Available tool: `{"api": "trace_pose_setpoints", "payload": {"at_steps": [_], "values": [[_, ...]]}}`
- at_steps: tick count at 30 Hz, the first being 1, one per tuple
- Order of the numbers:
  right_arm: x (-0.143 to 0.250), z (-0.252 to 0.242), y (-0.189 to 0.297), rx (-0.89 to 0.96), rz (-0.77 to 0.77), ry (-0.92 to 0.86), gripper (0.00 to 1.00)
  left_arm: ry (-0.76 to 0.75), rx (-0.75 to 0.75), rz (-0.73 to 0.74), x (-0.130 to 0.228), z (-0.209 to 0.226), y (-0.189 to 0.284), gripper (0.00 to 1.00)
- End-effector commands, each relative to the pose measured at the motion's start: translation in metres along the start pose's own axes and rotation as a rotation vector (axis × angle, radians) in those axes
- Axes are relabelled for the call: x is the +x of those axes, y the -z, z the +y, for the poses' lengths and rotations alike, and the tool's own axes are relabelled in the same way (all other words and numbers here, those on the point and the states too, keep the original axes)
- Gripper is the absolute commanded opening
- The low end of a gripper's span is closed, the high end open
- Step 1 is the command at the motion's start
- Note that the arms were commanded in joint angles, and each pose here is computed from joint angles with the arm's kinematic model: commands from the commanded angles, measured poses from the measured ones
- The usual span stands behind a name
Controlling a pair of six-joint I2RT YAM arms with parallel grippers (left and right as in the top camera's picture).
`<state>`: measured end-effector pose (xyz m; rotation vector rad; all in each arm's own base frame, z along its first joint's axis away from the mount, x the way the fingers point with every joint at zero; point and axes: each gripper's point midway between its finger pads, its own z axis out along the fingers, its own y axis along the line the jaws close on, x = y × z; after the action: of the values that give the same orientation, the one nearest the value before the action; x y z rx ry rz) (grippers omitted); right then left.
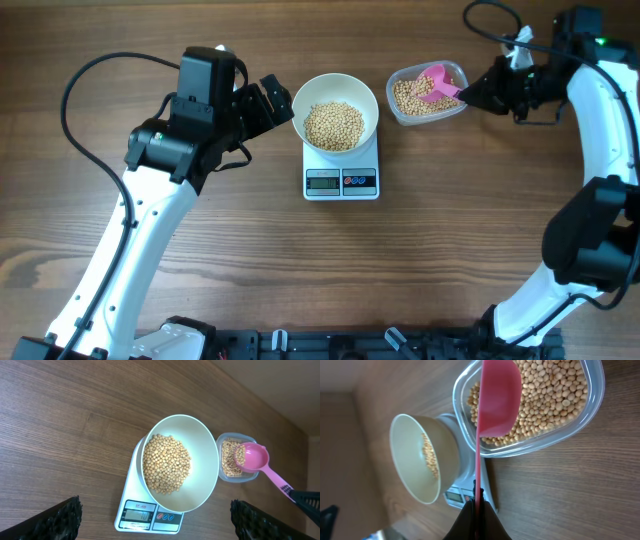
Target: Scoop item into bowl and weigh 150g on scale
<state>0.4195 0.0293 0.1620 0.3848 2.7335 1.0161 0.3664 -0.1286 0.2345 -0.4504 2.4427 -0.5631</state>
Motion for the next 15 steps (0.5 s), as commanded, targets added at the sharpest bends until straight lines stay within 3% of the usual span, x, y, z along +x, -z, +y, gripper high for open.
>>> {"api": "trace_pose_setpoints", "payload": {"at_steps": [1,15], "values": [[0.002,-0.001,0.0,-0.096,0.027,-0.011,0.04,-0.018,-0.025,-0.007,-0.002,0.006,-0.003,1.0],[0.01,0.023,0.03,-0.368,0.03,0.032,0.04,-0.018,-0.025,-0.007,-0.002,0.006,-0.003,1.0]]}}
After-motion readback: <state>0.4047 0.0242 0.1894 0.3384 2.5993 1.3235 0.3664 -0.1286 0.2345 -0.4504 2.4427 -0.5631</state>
